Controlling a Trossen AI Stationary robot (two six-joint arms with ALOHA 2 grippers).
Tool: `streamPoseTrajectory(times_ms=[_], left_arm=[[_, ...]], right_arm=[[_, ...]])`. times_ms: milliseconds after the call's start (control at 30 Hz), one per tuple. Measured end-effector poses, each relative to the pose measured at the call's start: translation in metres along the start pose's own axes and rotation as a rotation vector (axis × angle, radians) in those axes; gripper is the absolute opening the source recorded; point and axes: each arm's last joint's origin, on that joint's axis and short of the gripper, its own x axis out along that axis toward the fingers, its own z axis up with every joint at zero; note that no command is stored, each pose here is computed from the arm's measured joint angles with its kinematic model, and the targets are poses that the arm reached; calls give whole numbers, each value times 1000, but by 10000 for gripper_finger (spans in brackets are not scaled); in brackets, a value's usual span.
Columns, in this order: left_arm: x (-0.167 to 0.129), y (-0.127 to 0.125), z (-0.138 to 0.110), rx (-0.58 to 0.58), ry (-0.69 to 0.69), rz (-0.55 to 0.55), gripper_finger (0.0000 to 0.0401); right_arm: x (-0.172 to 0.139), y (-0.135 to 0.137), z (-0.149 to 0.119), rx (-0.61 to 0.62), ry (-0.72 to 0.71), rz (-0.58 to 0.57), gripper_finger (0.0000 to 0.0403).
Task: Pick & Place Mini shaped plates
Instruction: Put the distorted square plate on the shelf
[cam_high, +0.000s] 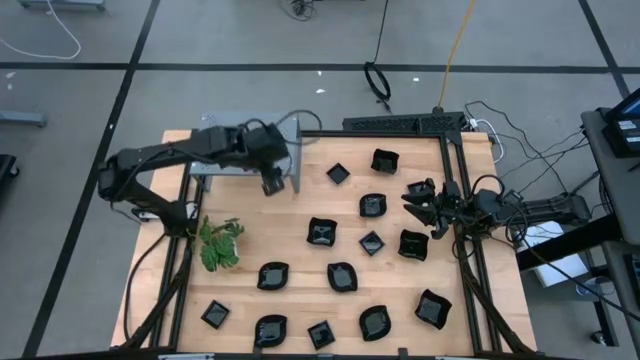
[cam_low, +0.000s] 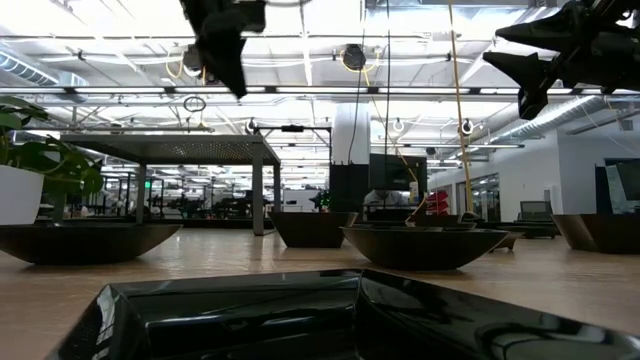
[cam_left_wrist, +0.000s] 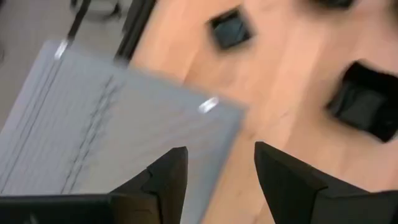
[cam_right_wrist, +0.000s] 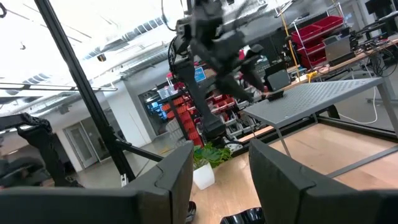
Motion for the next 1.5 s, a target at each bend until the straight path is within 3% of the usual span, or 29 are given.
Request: streamPoseTrajectory(times_ms=[167, 333, 567, 767, 1033, 1267, 1367, 1500], left_arm=[[-4, -39, 11, 106, -149, -74, 191], [10, -88, 18, 175, -214, -158, 191], [51, -159, 8, 289, -136, -236, 191], [96, -201, -13, 401, -8, -240, 191], [142, -219, -28, 529, 49, -65, 191], [166, -222, -35, 533, 89, -48, 187], [167, -223, -36, 530, 91, -48, 164], [167, -224, -34, 525, 71, -54, 97]], right_arm=[[0, 0, 0, 0, 0, 0, 144], [0, 0, 0, 0, 1, 0, 144], [0, 0, -1, -2, 13, -5, 144], [0, -1, -3, -4, 26, -11, 144], [0, -1, -3, -4, 27, -12, 144], [0, -1, -3, -5, 27, -12, 144], [0, -1, -3, -5, 27, -11, 144], [0, -1, -3, -4, 27, -12, 144]])
